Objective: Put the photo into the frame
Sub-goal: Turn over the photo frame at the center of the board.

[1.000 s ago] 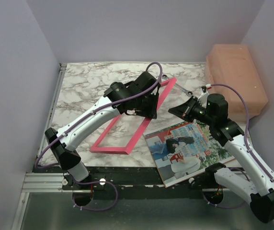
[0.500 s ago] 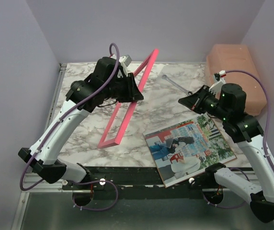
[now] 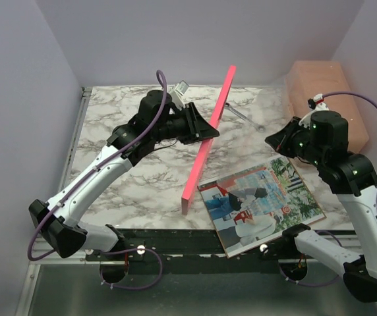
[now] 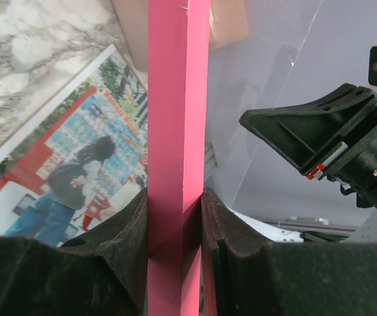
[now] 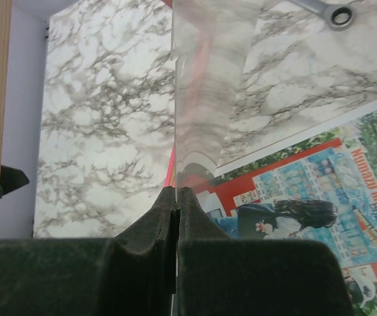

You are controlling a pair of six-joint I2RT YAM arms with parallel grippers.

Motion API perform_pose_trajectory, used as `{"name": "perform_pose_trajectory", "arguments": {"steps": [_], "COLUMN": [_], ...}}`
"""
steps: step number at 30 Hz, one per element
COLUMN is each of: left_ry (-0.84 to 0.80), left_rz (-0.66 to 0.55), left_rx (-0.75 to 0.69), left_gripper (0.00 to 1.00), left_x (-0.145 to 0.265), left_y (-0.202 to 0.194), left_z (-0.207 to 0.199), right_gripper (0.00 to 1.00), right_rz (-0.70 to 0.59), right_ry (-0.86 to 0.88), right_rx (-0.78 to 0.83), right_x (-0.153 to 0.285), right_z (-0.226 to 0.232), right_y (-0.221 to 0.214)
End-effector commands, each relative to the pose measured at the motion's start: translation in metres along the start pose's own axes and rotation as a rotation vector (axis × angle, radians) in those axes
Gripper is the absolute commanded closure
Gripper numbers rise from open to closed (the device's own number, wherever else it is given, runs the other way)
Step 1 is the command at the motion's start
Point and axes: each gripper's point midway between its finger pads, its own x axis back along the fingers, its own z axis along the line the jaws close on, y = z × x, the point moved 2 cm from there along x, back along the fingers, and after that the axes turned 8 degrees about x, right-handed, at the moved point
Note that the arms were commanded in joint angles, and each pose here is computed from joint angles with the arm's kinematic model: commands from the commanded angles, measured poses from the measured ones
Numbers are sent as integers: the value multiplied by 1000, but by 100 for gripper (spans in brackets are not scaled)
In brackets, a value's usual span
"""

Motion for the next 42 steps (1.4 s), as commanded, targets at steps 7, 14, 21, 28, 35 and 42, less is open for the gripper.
{"name": "perform_pose_trajectory", "arguments": {"steps": [7, 14, 21, 28, 35, 42], "left_ry": [-231, -162, -104, 4, 149, 329], "left_rz": [-95, -106, -77, -61, -32, -73], "left_rx": [94, 119, 152, 144, 112, 18], "left_gripper": [100, 100, 89, 44, 36, 36], "left_x": [-4, -9, -8, -4, 9, 39], "left_y": [6, 6, 4, 5, 10, 23], "left_z": [-51, -26, 8, 45, 86, 109], "right_gripper": [100, 100, 100, 100, 100, 100], "right_rz": [-68, -37, -13, 8, 19, 36], "right_ry": [-149, -138, -128, -115, -102, -86], "right_rx": [66, 64, 61, 59, 50, 46], "right_x": [24, 17, 11, 5, 2, -1], "right_z": [-22, -23, -23, -22, -21, -20], "right_y": [20, 10, 2, -4, -9, -14]}}
